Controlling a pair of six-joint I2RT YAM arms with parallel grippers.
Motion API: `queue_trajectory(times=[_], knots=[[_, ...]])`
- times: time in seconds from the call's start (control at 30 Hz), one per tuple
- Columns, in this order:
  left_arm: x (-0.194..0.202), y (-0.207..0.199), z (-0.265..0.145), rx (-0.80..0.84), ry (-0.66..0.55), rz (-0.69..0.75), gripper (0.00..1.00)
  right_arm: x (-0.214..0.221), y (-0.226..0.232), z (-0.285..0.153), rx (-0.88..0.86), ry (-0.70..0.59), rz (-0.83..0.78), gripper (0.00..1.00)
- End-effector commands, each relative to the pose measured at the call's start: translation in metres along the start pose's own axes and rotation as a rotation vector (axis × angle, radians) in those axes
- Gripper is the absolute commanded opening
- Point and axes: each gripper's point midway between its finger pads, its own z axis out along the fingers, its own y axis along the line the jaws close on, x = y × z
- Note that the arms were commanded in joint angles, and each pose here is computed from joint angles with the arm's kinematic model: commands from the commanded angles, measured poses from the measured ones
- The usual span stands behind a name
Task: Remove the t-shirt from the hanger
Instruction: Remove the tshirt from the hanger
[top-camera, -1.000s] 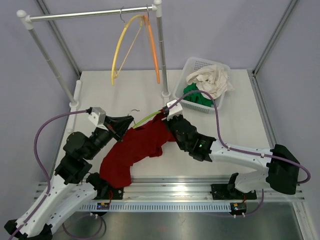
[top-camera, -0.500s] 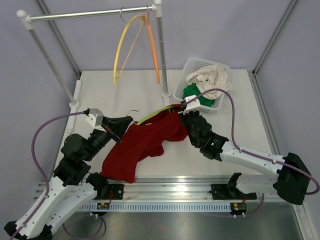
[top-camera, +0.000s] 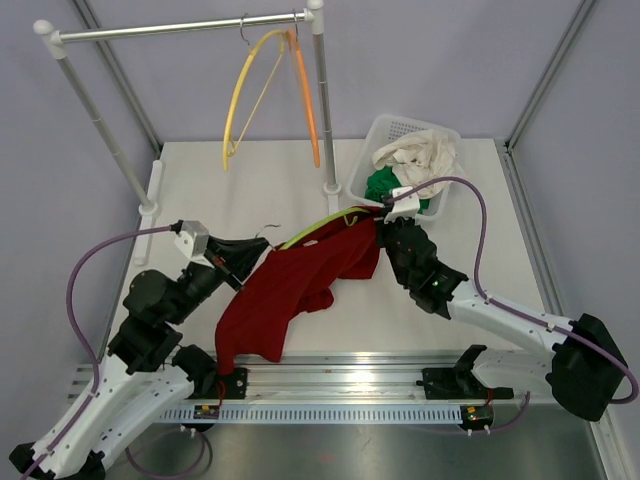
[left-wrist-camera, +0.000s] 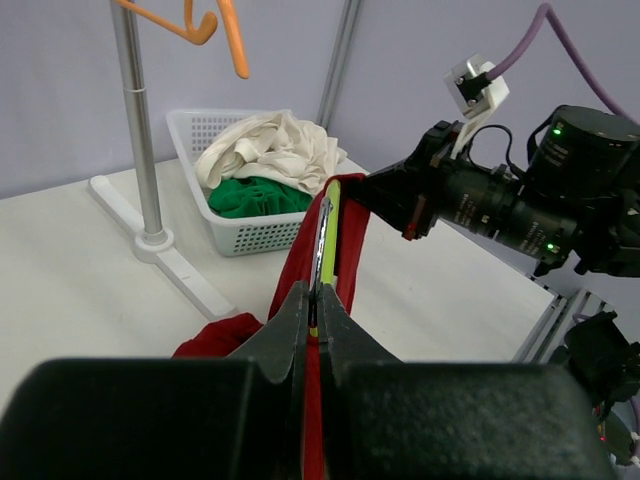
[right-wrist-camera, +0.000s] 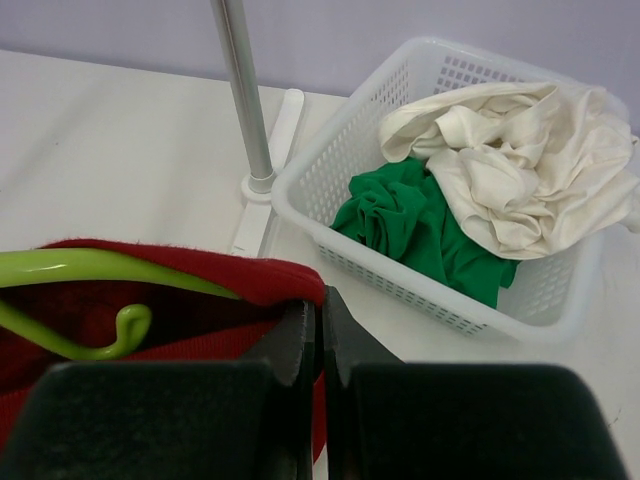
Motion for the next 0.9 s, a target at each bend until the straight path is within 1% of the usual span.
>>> queue_trajectory(times=[0.0, 0.2, 0.27, 0.37, 0.4, 0.47, 0.5, 0.53, 0.57, 0.63, 0.7, 0.77, 0.8, 0.87], knots=[[-0.040, -0.022, -0.009, 0.095, -0.147, 0.025, 0.00, -0.001, -0.022, 0.012, 0.074, -0.013, 0.036, 0.00], [-0.047, -0.024, -0.019, 0.094, -0.172, 0.028, 0.00, 0.010, -0.032, 0.025, 0.103, 0.008, 0.026, 0.00], [-0.049, -0.025, -0.020, 0.097, -0.179, 0.028, 0.00, 0.014, -0.030, 0.026, 0.095, 0.013, 0.024, 0.00], [-0.049, -0.025, -0.018, 0.101, -0.184, 0.024, 0.00, 0.015, -0.021, 0.025, 0.035, -0.004, 0.036, 0.00], [-0.050, -0.025, -0.018, 0.102, -0.187, 0.023, 0.00, 0.009, -0.012, 0.022, -0.022, -0.025, 0.047, 0.00], [-0.048, -0.024, -0.014, 0.095, -0.178, 0.017, 0.00, 0.013, -0.002, 0.017, -0.094, -0.037, 0.051, 0.00], [-0.048, -0.023, -0.013, 0.093, -0.177, 0.015, 0.00, 0.004, 0.009, 0.012, -0.162, -0.071, 0.070, 0.00], [-0.047, -0.021, -0.012, 0.084, -0.176, 0.010, 0.00, 0.011, 0.014, 0.008, -0.201, -0.066, 0.066, 0.00], [-0.046, -0.021, -0.011, 0.082, -0.174, 0.008, 0.00, 0.010, 0.027, 0.003, -0.282, -0.073, 0.067, 0.00], [-0.045, -0.019, -0.009, 0.075, -0.176, 0.004, 0.00, 0.011, 0.040, -0.004, -0.364, -0.092, 0.071, 0.00], [-0.045, -0.018, -0.007, 0.071, -0.178, 0.001, 0.00, 0.015, 0.063, -0.017, -0.473, -0.108, 0.071, 0.00], [-0.045, -0.017, -0.006, 0.069, -0.181, -0.002, 0.00, 0.019, 0.079, -0.026, -0.540, -0.124, 0.052, 0.00], [-0.046, -0.017, -0.004, 0.069, -0.185, -0.003, 0.00, 0.020, 0.097, -0.036, -0.594, -0.144, 0.024, 0.00], [-0.047, -0.016, -0.003, 0.065, -0.191, -0.009, 0.00, 0.027, 0.114, -0.046, -0.654, -0.157, -0.024, 0.00]])
